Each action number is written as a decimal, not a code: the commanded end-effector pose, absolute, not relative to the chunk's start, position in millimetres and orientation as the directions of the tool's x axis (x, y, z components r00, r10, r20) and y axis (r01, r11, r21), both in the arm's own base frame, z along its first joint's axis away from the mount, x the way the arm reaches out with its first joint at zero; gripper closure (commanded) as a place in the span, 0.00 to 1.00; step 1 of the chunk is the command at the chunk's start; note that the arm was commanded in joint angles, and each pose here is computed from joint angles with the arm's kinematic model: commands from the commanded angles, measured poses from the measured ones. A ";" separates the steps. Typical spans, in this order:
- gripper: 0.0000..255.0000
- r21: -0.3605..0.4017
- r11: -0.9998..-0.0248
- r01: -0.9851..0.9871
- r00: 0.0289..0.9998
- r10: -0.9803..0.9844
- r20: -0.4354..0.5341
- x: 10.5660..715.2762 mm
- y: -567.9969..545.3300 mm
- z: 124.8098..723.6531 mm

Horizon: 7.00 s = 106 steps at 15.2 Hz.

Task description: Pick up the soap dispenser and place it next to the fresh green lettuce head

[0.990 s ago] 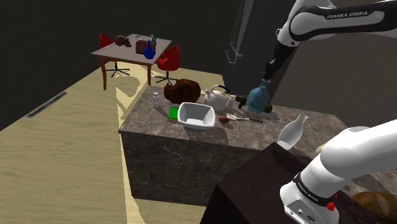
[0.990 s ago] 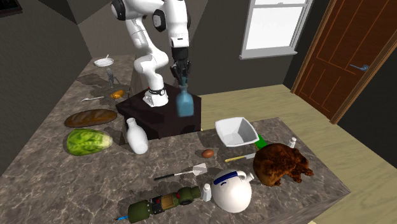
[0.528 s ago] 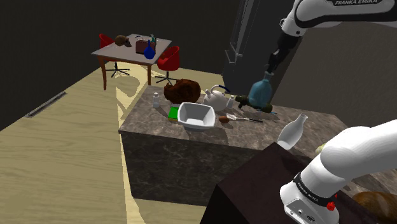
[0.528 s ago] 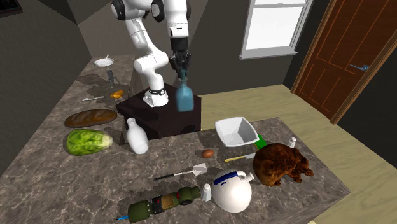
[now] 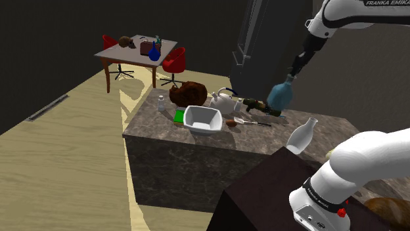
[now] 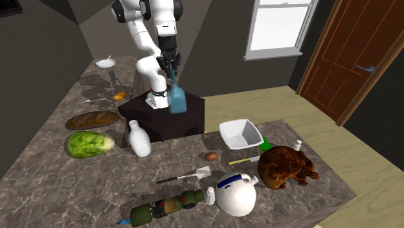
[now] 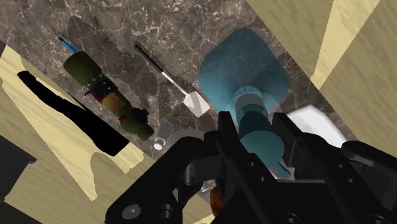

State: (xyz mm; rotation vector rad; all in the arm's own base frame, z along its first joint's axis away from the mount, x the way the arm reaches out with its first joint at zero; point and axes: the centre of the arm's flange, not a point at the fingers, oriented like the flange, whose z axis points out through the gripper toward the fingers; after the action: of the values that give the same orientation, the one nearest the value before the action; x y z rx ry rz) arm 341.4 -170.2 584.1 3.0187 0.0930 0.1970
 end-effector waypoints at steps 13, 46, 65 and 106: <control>1.00 0.118 -0.991 0.055 0.990 0.070 0.126 202.5 -295.1 569.6; 1.00 0.118 -0.991 0.055 0.990 0.070 0.126 -119.0 -587.4 540.0; 1.00 0.118 -0.991 0.055 0.990 0.070 0.126 -248.5 -705.2 496.3; 1.00 0.118 -0.991 0.055 0.990 0.070 0.126 -248.5 -705.2 300.9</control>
State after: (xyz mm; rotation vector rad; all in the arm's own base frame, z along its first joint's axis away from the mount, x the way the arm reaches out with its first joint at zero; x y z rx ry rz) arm -248.5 -705.2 300.8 3.0197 0.0946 0.1974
